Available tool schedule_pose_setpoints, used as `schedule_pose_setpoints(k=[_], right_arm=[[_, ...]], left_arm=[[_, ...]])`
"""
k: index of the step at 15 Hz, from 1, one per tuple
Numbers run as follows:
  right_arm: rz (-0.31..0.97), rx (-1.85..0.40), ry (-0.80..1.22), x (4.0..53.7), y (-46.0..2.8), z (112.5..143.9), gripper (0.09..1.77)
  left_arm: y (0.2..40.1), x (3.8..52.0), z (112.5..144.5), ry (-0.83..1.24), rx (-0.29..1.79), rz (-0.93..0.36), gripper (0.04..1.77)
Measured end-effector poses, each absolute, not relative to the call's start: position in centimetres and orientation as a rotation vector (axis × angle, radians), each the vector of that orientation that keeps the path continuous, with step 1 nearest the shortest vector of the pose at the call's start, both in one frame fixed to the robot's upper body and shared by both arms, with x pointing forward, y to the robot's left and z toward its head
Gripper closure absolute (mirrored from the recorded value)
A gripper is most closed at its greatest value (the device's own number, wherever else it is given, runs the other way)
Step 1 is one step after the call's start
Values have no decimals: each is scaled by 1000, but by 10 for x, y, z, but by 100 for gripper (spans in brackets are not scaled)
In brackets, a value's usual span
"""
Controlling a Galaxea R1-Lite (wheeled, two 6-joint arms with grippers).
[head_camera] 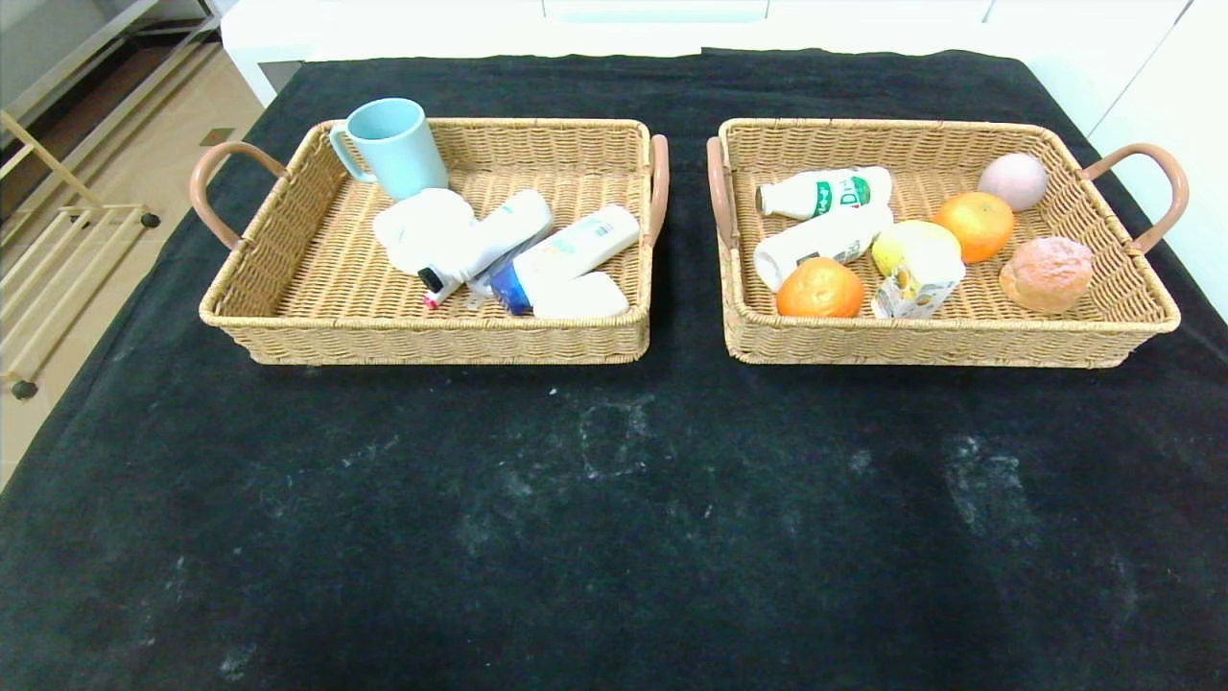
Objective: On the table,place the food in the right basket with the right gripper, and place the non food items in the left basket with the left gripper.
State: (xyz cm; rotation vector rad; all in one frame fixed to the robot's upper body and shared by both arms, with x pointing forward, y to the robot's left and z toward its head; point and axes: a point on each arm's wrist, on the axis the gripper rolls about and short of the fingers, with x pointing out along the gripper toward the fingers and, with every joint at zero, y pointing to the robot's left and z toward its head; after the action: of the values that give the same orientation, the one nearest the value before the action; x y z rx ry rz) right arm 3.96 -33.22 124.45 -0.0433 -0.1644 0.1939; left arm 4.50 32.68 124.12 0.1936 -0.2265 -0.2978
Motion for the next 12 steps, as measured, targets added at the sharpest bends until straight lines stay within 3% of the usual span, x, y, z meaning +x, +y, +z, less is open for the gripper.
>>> schedule_pose_setpoints(k=[4,8,12], right_arm=[[74,-46,-127,58,-335,1215,15],[-5,-149,-63,68,-337,1191,15],[-1,-141,-51,69,-337,1188,15]], left_arm=[[329,65,1201,-127,159,-194,9],[330,67,1194,-93,110,-168,9],[332,68,1189,-66,106,-56,9]])
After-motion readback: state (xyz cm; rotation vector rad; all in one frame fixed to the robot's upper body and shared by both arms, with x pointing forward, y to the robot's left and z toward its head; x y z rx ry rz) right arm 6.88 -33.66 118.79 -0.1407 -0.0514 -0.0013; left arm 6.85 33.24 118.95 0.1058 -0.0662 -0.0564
